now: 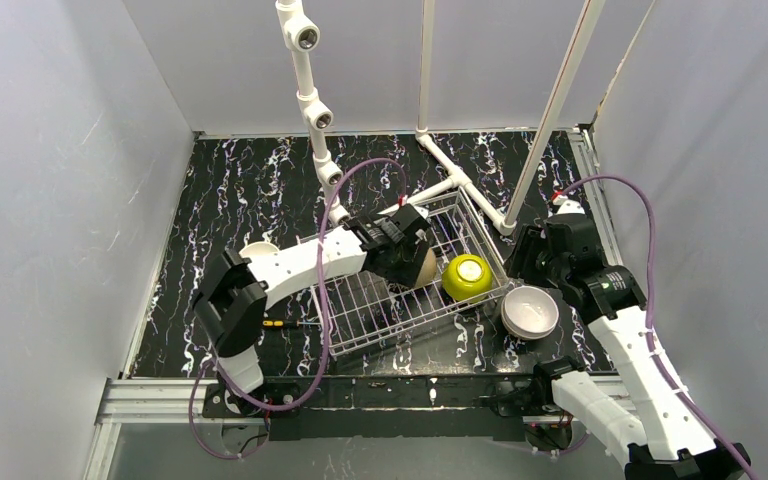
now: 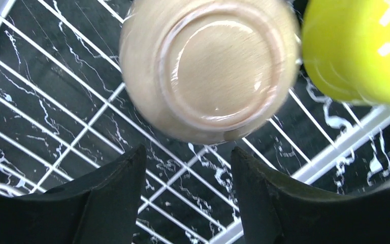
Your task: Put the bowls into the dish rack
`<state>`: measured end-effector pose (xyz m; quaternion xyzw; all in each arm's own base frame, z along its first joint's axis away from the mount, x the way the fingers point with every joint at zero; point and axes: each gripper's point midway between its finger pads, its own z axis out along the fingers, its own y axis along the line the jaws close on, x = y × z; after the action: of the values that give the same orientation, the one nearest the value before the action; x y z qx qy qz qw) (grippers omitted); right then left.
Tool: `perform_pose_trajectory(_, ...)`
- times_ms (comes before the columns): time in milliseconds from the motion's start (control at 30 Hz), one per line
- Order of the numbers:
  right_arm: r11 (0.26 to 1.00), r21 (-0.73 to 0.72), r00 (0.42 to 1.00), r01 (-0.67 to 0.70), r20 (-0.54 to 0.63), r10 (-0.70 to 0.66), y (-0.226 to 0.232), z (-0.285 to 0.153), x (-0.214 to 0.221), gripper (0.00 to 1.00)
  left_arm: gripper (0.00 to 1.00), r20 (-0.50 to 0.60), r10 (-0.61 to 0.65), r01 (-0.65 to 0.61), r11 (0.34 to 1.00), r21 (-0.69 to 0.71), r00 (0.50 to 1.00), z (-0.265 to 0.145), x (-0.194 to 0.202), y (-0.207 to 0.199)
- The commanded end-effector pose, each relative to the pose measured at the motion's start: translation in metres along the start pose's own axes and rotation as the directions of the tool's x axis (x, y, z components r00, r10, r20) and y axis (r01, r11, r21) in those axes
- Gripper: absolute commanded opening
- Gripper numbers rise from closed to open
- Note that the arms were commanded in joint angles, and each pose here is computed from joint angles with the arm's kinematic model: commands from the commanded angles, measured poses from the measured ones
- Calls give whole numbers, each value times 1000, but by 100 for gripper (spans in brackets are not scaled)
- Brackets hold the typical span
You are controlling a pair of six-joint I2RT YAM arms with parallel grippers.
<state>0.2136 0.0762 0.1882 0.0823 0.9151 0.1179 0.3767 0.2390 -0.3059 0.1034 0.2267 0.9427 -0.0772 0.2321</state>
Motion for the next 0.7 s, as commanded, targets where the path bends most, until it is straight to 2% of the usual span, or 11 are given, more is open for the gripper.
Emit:
perform_pose_trajectory(0,1000,-18,1000,4,22,-4,2,-1,-3,60,58,46,-88,90,995,-47,995,21,-21,13)
perform_pose_trajectory(233,1000,-14,1000,5,14,-5,1,2,0,59,57,105,-83,89,994,-57,991,29,-46,14)
perform_pose_trajectory(433,1000,-14,1000,5,8,-5,0,5,2,60,57,178,-21,24,1000,-12,984,32,-72,3)
perform_pose_trajectory(667,1000,-5,1000,11,6,-11,-1,4,1,59,47,224,58,-55,998,-16,973,44,-94,-3)
